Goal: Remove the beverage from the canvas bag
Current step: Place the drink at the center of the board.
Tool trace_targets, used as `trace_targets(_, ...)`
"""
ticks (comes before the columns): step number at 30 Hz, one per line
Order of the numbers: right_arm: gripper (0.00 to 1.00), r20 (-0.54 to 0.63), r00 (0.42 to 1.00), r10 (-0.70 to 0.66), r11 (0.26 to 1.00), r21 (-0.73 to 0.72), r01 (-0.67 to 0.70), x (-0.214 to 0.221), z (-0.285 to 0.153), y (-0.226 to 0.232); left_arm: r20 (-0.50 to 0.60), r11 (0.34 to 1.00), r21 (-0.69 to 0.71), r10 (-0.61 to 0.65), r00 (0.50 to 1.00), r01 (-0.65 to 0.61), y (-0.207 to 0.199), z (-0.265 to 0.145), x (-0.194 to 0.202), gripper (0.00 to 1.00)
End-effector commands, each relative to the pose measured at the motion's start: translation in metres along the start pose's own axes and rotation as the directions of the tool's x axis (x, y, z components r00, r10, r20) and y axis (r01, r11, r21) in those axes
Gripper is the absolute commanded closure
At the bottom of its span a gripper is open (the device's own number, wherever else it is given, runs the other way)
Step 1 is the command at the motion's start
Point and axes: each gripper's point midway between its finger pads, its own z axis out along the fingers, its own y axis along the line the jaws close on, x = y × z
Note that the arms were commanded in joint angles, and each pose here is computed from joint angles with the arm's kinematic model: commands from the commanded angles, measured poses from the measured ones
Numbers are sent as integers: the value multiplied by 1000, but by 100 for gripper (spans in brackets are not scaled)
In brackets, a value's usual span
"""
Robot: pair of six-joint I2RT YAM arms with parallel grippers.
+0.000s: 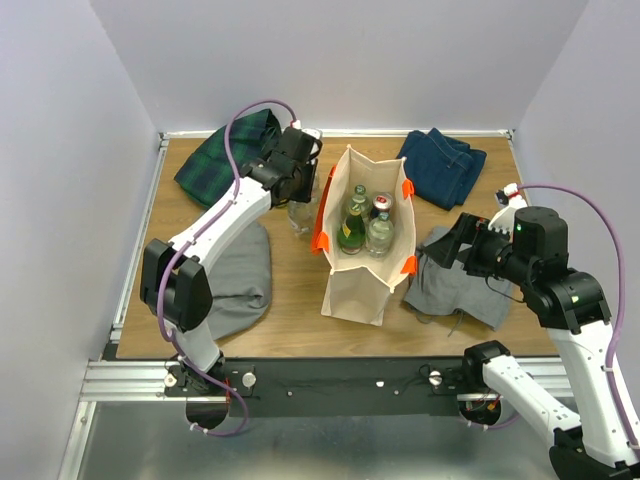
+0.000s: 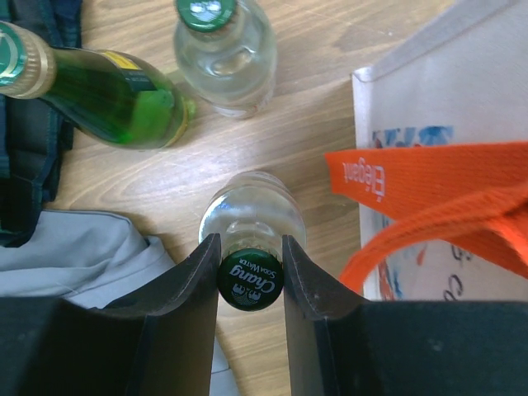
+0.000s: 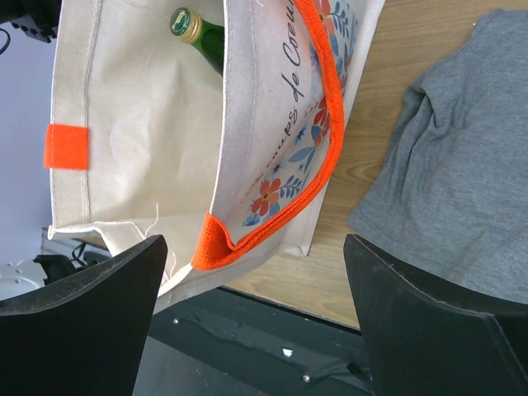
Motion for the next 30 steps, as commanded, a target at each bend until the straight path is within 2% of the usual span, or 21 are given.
trace_targets(1,3,14,1000,-9,1000,6,9,-2,-4,0,157,998,-30,-49,986,54,14,-5,-45,100)
trace_targets(14,3,4,1000,-7,1000,-8,7,-4,6,2,191,989,-108,-82,978,104,46,4,-47,100)
trace_targets(30,3,-3,1000,-4,1000,-11,4,-4,10,2,197,983,-146,-84,977,114,57,15,-44,100)
